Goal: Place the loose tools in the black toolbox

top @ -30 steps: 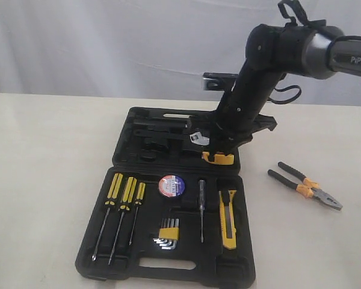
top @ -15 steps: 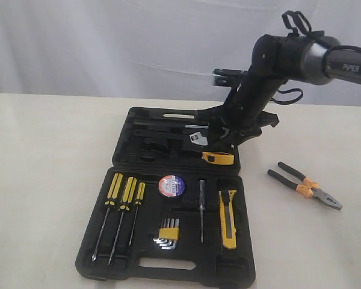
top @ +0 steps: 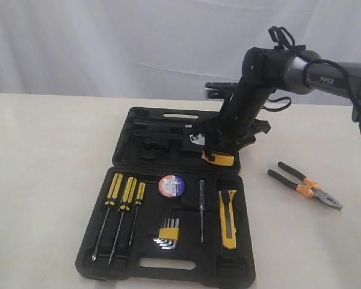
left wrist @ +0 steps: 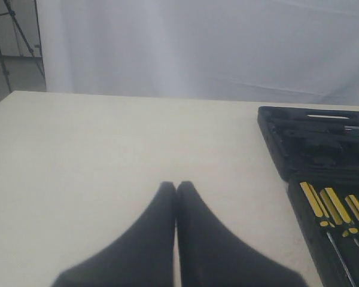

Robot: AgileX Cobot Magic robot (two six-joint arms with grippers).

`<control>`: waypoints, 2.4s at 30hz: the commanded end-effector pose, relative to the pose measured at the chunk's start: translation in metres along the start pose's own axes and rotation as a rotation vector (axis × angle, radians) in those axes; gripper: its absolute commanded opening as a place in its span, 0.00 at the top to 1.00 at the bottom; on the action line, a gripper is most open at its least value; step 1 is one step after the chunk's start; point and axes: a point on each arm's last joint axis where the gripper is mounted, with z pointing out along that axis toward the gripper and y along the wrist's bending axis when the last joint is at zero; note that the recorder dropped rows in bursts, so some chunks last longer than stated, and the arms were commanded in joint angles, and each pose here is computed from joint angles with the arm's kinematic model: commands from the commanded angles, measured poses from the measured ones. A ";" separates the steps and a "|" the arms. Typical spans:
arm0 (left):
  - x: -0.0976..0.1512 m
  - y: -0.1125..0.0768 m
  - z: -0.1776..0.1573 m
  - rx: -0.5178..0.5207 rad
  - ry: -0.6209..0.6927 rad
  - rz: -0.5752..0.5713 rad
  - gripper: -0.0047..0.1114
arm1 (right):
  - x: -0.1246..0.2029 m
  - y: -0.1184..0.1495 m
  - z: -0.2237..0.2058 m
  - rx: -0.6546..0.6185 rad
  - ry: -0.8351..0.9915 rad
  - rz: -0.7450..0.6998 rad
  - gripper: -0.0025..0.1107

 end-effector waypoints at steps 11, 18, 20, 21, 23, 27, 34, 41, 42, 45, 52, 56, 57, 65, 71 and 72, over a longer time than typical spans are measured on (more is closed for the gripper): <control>0.000 0.000 0.000 0.002 -0.002 0.000 0.96 | 0.008 -0.008 0.010 0.046 0.094 -0.105 0.36; 0.000 0.000 0.000 0.002 -0.002 0.000 0.96 | 0.010 -0.010 0.011 0.058 0.115 -0.111 0.35; 0.000 0.000 0.000 0.002 -0.002 0.000 0.96 | 0.010 -0.010 0.011 0.058 0.114 -0.102 0.35; 0.000 0.000 0.000 0.002 -0.002 0.000 0.96 | 0.010 -0.010 0.011 0.059 0.114 -0.096 0.35; 0.000 0.000 0.000 0.002 -0.002 0.000 0.96 | 0.010 -0.010 0.011 0.059 0.112 -0.091 0.37; 0.000 0.000 0.000 0.002 -0.002 0.000 0.96 | 0.009 -0.010 0.011 0.059 0.108 -0.091 0.51; 0.000 0.000 0.000 0.002 -0.002 0.000 0.96 | 0.007 -0.007 0.011 0.057 0.087 -0.162 0.44; 0.000 0.000 0.000 0.002 -0.002 0.000 0.96 | 0.006 -0.001 0.010 0.069 0.086 -0.199 0.44; 0.000 0.000 0.000 0.002 -0.002 0.000 0.96 | 0.005 0.000 0.008 0.066 0.089 -0.183 0.44; 0.000 0.000 0.000 0.002 -0.002 0.000 0.96 | 0.003 0.001 -0.001 0.065 0.109 -0.154 0.44; 0.000 0.000 0.000 0.002 -0.002 0.000 0.96 | -0.006 0.002 -0.015 0.071 0.086 -0.105 0.44; 0.000 0.000 0.000 0.002 -0.002 0.000 0.96 | -0.007 0.002 -0.015 0.118 0.073 -0.140 0.44; 0.000 0.000 0.000 0.002 -0.002 0.000 0.96 | -0.007 0.002 -0.015 0.143 0.071 -0.158 0.44; 0.000 0.000 0.000 0.002 -0.002 0.000 0.96 | -0.009 0.008 -0.013 0.129 0.046 -0.184 0.37; 0.000 0.000 0.000 0.002 -0.002 0.000 0.96 | -0.009 0.009 -0.012 0.129 0.050 -0.183 0.30; 0.000 0.000 0.000 0.002 -0.002 0.000 0.96 | -0.009 0.009 -0.012 0.129 0.050 -0.183 0.30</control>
